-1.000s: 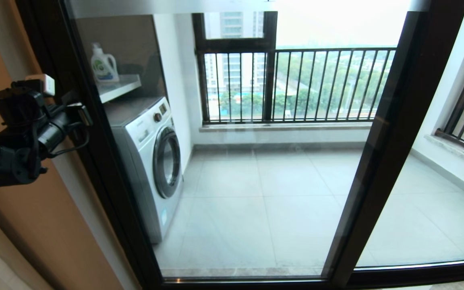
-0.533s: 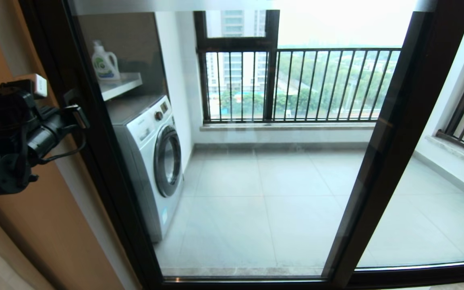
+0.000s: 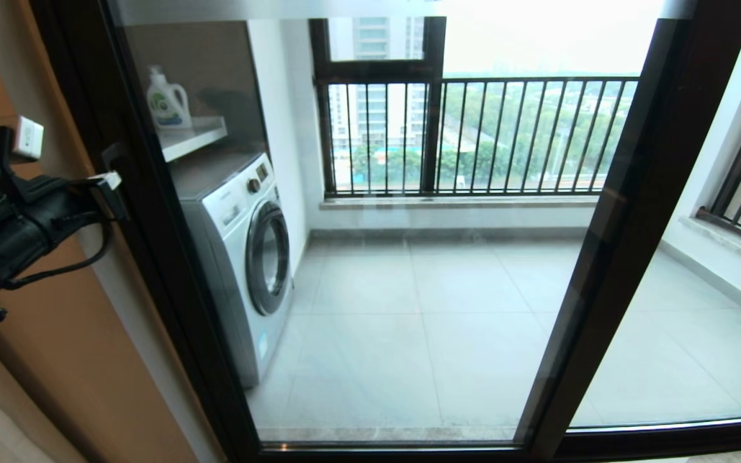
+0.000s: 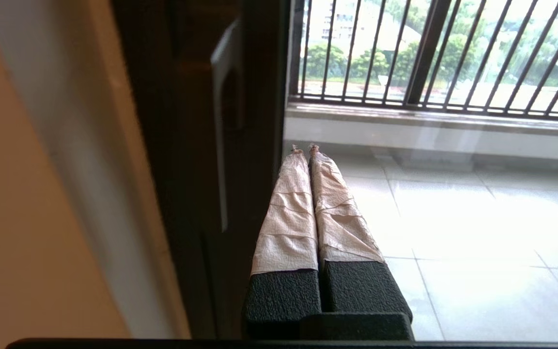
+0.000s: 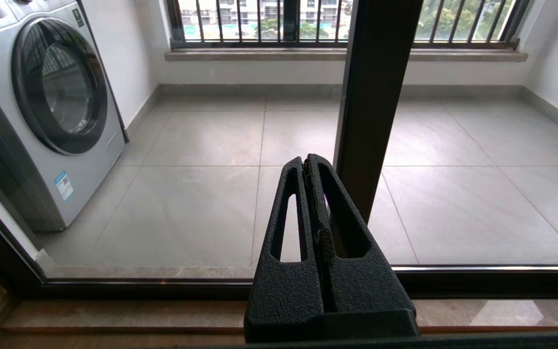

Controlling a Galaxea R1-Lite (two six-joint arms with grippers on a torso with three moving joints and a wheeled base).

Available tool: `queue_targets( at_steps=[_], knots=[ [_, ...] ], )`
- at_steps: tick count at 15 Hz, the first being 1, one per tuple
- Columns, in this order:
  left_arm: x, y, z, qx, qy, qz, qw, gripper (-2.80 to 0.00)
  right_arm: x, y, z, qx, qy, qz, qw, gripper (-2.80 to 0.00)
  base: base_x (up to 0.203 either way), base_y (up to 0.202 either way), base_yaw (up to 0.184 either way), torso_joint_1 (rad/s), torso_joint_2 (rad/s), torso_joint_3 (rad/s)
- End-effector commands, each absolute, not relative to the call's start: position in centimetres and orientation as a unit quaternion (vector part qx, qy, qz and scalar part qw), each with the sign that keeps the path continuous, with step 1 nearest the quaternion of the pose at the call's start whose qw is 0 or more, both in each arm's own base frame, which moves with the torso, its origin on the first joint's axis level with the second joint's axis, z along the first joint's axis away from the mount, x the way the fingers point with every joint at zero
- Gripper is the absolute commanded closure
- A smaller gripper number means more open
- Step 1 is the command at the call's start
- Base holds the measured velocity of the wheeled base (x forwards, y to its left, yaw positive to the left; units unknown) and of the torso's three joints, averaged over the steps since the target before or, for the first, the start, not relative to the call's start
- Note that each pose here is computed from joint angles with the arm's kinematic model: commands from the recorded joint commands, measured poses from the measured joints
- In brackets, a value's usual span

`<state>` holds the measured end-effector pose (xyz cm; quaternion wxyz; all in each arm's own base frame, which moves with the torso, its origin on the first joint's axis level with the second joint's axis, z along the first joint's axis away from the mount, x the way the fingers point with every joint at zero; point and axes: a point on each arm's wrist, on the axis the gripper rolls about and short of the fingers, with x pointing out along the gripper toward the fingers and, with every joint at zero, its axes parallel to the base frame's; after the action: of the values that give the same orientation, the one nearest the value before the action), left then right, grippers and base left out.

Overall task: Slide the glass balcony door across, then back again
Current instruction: Close the slid door

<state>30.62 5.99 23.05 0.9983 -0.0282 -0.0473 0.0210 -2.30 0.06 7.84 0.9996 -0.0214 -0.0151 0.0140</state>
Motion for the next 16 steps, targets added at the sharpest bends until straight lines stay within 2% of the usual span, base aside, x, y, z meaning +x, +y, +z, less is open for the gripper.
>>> queue_targets(
  at_steps=[1,6,16],
  knots=[
    [29.0,8.8,22.8,-0.026,-0.043,0.041,0.998,0.00,-2.2,0.1,7.5,-0.022,-0.010,0.014,1.000,0.00,0.000,0.000,0.000,0.000,0.00,0.000],
    [30.5,11.8,20.4,-0.034,-0.009,0.049,0.998,0.00,-2.2,0.1,7.5,-0.022,-0.010,0.015,1.000,0.00,0.000,0.000,0.000,0.000,0.00,0.000],
    [36.1,13.5,17.2,-0.027,0.011,0.045,0.999,0.00,-2.2,0.1,7.5,-0.022,-0.010,0.015,1.000,0.00,0.000,0.000,0.000,0.000,0.00,0.000]
  ],
)
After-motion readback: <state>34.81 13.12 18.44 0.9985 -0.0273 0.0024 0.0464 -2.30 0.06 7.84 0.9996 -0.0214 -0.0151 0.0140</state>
